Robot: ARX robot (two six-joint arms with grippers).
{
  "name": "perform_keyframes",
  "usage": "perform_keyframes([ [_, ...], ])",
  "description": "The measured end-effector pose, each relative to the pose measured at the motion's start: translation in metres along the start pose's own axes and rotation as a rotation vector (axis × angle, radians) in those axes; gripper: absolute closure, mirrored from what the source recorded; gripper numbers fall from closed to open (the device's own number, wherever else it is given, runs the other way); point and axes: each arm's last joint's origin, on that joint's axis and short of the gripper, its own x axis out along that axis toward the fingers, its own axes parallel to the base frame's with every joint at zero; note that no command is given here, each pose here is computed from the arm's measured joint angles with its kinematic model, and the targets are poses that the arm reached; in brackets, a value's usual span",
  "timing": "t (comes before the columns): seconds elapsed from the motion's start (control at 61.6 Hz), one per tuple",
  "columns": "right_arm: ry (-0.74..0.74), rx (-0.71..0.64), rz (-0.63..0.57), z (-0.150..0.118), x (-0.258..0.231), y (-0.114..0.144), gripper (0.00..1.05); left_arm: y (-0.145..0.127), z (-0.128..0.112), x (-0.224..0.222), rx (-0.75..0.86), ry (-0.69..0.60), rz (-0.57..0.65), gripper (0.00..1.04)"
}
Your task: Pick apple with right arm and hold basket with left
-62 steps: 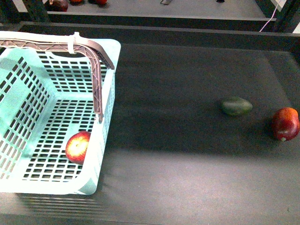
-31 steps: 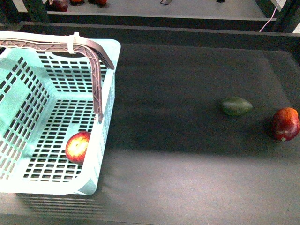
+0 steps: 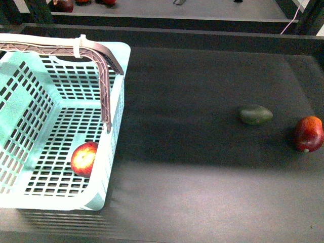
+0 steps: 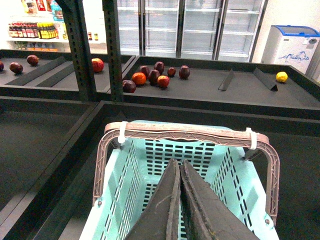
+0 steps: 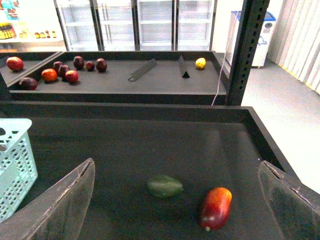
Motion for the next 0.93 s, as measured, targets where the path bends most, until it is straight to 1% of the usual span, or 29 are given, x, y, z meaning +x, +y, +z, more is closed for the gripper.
perform_keyframes([
  [0.503,0.0,0.0,0.0,0.0,0.0,0.0,0.09,0.0,0.0,0.0,0.0,0.0,0.0,1.01],
  [0.601,0.0,0.0,0.0,0.0,0.0,0.0,0.09,0.0,0.0,0.0,0.0,0.0,0.0,0.85],
  [0.666,0.0,0.0,0.0,0.0,0.0,0.0,0.09,0.0,0.0,0.0,0.0,0.0,0.0,0.71],
  [0.682,0.0,0.0,0.0,0.0,0.0,0.0,0.09,0.0,0.0,0.0,0.0,0.0,0.0,0.69],
  [0.812,0.0,0.0,0.0,0.0,0.0,0.0,0.09,0.0,0.0,0.0,0.0,0.0,0.0,0.42],
  [0.828,0.0,0.0,0.0,0.0,0.0,0.0,0.09,0.0,0.0,0.0,0.0,0.0,0.0,0.4],
  [0.893,0.0,0.0,0.0,0.0,0.0,0.0,0.09,0.0,0.0,0.0,0.0,0.0,0.0,0.26],
  [0.926,0.0,0.0,0.0,0.0,0.0,0.0,0.09,0.0,0.0,0.0,0.0,0.0,0.0,0.17],
])
